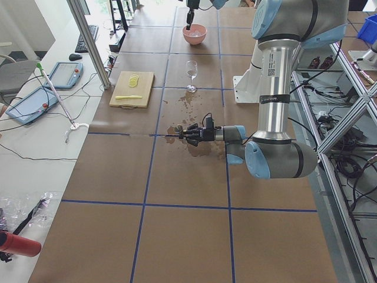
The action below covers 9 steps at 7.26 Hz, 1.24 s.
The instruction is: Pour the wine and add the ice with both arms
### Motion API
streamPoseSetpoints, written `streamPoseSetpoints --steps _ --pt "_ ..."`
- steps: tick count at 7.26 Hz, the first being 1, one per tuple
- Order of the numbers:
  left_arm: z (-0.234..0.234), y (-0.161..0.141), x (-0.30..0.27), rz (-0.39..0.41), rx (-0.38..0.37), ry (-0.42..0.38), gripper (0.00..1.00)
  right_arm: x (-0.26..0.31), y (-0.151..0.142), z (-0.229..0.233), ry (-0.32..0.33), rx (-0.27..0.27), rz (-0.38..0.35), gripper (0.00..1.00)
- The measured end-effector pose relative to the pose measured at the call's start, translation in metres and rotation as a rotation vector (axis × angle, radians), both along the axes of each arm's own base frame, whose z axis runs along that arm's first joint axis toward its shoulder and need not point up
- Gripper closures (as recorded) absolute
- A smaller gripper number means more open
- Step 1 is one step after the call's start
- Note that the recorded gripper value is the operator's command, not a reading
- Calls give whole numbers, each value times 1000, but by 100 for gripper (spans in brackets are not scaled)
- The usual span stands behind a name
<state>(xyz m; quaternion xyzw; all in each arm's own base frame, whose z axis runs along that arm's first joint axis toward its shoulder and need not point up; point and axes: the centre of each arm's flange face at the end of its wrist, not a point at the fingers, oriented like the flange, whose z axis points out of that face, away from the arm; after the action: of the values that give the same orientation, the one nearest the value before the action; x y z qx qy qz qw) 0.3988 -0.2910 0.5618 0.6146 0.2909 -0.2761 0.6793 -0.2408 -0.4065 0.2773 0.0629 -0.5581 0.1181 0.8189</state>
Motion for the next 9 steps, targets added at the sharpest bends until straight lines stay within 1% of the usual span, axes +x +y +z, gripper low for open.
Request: streamPoseSetpoints --steps 4,5,6,7,8,9 --pt "0 0 0 0 0 1 63 -2 1 0 1 0 -3 100" --pt "0 0 0 1 0 0 60 -3 1 0 2 1 -3 100" --pt "0 0 0 3 -1 1 53 -4 1 1 2 1 -4 100" --pt "0 0 0 4 -1 1 50 -5 1 1 3 0 -6 100" --pt "0 0 0 4 -1 1 49 -6 2 1 3 0 -9 100" --pt "0 0 0 4 -1 1 42 -9 3 -2 -2 5 -14 100"
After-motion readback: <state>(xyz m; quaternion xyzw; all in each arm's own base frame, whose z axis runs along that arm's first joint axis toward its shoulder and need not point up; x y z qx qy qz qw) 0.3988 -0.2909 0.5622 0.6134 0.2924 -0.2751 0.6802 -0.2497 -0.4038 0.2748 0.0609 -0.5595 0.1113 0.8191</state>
